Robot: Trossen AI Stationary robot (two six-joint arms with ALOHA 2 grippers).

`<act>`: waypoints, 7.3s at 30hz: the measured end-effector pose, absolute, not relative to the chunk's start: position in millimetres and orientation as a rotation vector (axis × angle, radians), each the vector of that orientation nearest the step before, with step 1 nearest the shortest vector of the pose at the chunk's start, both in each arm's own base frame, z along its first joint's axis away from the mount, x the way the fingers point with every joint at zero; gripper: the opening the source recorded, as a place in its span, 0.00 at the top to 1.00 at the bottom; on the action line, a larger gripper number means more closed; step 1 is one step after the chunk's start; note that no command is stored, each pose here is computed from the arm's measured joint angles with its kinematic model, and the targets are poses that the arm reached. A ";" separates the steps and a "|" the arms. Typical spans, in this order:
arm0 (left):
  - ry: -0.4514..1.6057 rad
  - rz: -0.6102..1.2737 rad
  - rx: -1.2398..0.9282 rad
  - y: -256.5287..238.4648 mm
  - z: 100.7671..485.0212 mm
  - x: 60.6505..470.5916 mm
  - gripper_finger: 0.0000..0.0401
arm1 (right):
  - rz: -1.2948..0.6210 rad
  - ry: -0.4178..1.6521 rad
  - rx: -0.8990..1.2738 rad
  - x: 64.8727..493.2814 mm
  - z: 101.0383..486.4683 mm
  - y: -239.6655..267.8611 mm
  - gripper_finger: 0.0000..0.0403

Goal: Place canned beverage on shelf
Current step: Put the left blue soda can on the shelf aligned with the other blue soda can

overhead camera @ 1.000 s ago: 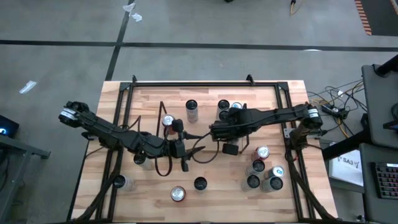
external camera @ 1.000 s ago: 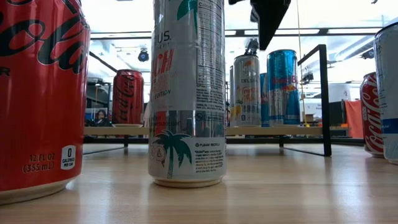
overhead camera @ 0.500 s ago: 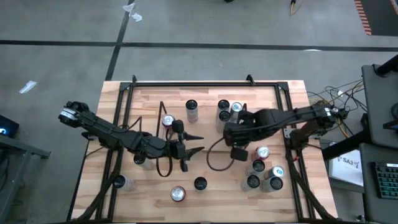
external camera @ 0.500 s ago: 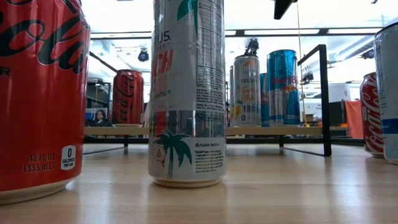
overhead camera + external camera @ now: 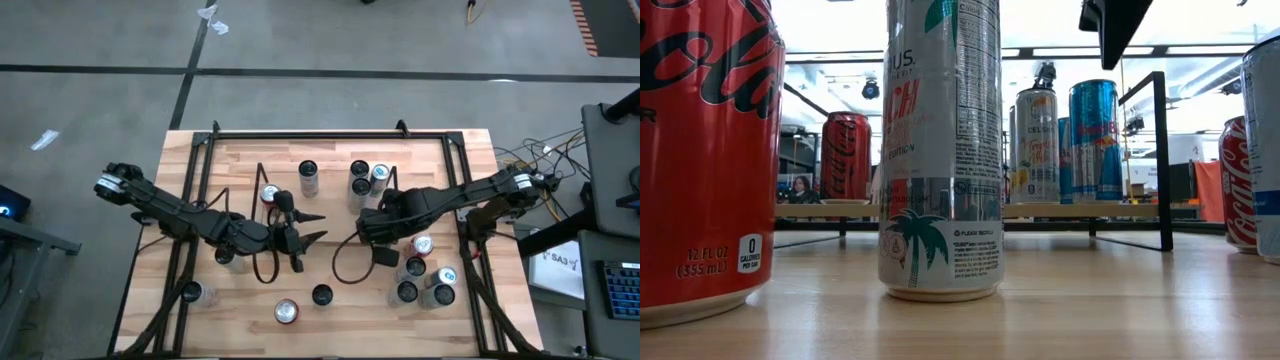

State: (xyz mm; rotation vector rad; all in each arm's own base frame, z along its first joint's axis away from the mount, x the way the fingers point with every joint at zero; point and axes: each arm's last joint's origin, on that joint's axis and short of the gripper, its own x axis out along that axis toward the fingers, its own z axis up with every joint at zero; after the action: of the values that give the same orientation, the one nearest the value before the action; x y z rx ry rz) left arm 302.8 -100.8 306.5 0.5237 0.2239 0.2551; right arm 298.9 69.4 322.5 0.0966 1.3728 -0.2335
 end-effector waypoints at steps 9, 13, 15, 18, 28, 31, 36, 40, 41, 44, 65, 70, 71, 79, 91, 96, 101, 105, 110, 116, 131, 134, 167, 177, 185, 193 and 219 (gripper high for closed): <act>0.308 0.201 0.546 -103.3 306.9 280.0 0.62 | -0.239 1.400 0.081 300.6 308.1 62.1 0.97; 0.270 0.209 0.495 -98.4 314.0 267.3 0.62 | -0.211 1.375 0.061 304.4 308.1 57.4 0.97; 0.253 0.213 0.482 -95.6 312.0 260.6 0.62 | -0.206 1.365 0.055 306.2 308.3 53.8 0.97; 0.208 0.219 0.473 -91.2 309.0 250.7 0.62 | -0.212 1.360 0.060 307.7 308.3 49.0 0.97; 0.045 0.251 0.402 -76.1 314.5 216.5 0.62 | -0.225 1.367 0.094 308.7 307.1 40.5 0.97; 0.037 0.253 0.396 -74.6 313.6 213.2 0.62 | -0.233 1.368 0.100 309.0 306.7 37.3 0.97; 0.008 0.259 0.377 -73.8 316.1 211.3 0.62 | -0.245 1.370 0.108 309.5 306.3 32.1 0.97; 0.014 0.258 0.381 -74.5 315.3 212.9 0.62 | -0.238 1.372 0.095 309.9 306.3 28.2 0.97; 0.013 0.258 0.381 -74.6 315.7 213.2 0.62 | -0.233 1.373 0.086 310.0 306.3 27.2 0.97; 0.014 0.257 0.382 -74.8 315.4 213.6 0.62 | -0.237 1.371 0.076 310.2 306.3 26.2 0.97; 0.023 0.256 0.394 -74.9 314.2 213.7 0.62 | -0.226 1.383 0.088 309.0 306.1 26.6 0.97; 0.023 0.256 0.394 -74.8 314.1 213.7 0.62 | -0.242 1.386 0.074 309.1 304.8 21.2 0.97; 0.023 0.256 0.394 -74.8 314.1 213.7 0.62 | -0.250 1.387 0.076 309.1 304.5 19.4 0.97; 0.023 0.256 0.394 -74.8 314.0 213.7 0.62 | -0.279 1.393 0.069 309.2 302.6 7.3 0.97; 0.023 0.256 0.397 -74.8 314.0 213.7 0.62 | -0.258 1.400 0.116 309.2 302.3 6.6 0.97; 0.023 0.256 0.398 -74.8 313.9 213.7 0.62 | -0.208 1.410 0.169 309.2 302.1 9.3 0.97; 0.023 0.256 0.397 -74.8 313.9 213.7 0.62 | -0.206 1.407 0.193 309.6 302.1 11.3 0.97; 0.023 0.256 0.398 -74.8 313.9 213.7 0.62 | -0.202 1.417 0.244 309.4 298.1 12.6 0.97; 0.023 0.256 0.398 -74.8 313.9 213.7 0.62 | -0.216 1.434 0.252 308.7 284.8 13.3 0.97; 0.024 0.256 0.398 -74.8 313.9 213.7 0.62 | -0.268 1.426 0.225 308.7 273.3 11.8 0.97; 0.026 0.256 0.399 -74.8 313.5 213.7 0.62 | -0.263 1.433 0.230 308.0 271.6 16.9 0.97; 0.028 0.256 0.401 -74.8 313.2 213.7 0.62 | -0.259 1.434 0.232 307.5 271.6 23.2 0.97; 0.036 0.256 0.412 -74.6 312.1 213.8 0.62 | -0.357 1.214 0.151 290.7 317.0 38.1 0.97; 0.036 0.256 0.412 -74.5 312.0 213.9 0.62 | -0.476 1.146 0.112 285.8 329.0 22.9 0.97; 0.036 0.256 0.412 -74.5 312.0 213.9 0.62 | -0.531 1.191 0.106 285.1 311.9 15.5 0.97; 0.037 0.256 0.413 -74.5 312.0 213.9 0.62 | -0.588 1.184 0.098 284.3 304.7 14.3 0.97; 0.040 0.255 0.417 -74.5 311.7 213.9 0.62 | -0.579 1.092 0.144 285.9 325.2 15.0 0.97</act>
State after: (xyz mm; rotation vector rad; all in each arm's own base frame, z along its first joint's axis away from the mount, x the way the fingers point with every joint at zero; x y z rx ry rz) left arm 213.9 -74.5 311.7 0.4169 0.0395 0.2553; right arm 285.9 15.0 325.2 0.1438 1.0924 -0.5790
